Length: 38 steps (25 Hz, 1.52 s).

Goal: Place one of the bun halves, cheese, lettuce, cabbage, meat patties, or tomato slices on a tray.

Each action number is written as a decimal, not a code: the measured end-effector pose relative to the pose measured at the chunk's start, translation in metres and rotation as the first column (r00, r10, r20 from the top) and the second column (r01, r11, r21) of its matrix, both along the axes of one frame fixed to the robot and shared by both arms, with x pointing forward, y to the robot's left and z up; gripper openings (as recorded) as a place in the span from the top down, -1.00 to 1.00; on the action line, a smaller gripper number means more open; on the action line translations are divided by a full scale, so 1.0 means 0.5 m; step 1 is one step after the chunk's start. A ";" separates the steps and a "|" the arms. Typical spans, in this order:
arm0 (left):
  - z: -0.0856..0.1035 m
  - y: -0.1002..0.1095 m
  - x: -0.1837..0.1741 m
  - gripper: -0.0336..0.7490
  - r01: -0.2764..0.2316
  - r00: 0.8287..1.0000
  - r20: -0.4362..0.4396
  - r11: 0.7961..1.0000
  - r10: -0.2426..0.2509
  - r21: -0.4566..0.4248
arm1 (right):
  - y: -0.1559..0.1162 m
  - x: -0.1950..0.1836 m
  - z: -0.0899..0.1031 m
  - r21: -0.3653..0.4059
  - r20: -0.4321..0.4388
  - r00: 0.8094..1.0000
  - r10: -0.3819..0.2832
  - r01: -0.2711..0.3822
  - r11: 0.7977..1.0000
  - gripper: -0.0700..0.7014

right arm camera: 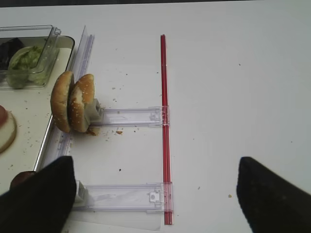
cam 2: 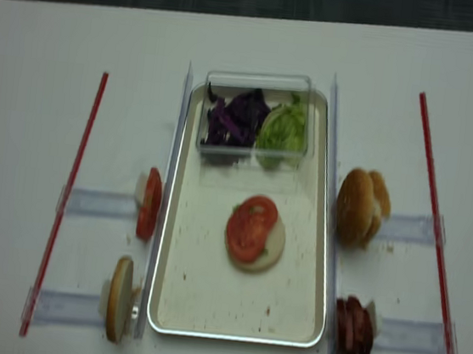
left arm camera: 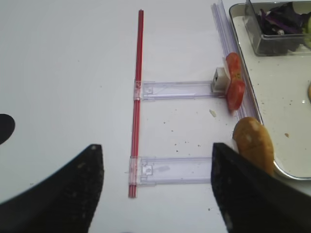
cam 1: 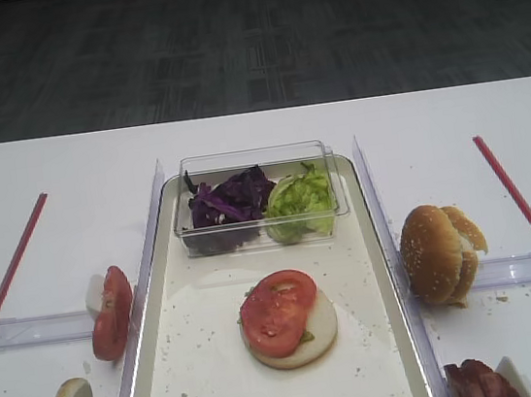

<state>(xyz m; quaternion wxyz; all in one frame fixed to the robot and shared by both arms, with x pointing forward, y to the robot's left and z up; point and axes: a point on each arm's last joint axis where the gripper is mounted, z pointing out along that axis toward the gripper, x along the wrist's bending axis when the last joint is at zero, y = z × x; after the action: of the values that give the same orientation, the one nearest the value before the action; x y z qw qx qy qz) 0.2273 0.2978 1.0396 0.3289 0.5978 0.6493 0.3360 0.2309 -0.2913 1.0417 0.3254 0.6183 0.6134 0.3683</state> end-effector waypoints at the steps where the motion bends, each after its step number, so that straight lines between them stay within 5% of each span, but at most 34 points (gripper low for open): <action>1: 0.000 0.000 0.000 -0.20 0.000 1.000 0.000 1.000 0.000 0.000 | 0.000 0.000 0.000 0.000 0.000 1.000 0.000 0.000 1.000 -0.94; 38: 0.000 0.000 -0.001 -0.20 0.000 1.000 0.002 1.000 0.000 0.000 | 0.000 0.000 0.000 -0.002 0.000 1.000 -0.001 0.001 1.000 -0.94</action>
<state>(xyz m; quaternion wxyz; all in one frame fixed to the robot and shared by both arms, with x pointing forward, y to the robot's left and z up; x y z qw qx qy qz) 0.2270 0.2978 1.0396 0.3295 0.5974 0.6489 0.3367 0.2309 -0.2915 1.0417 0.3261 0.6183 0.6133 0.3676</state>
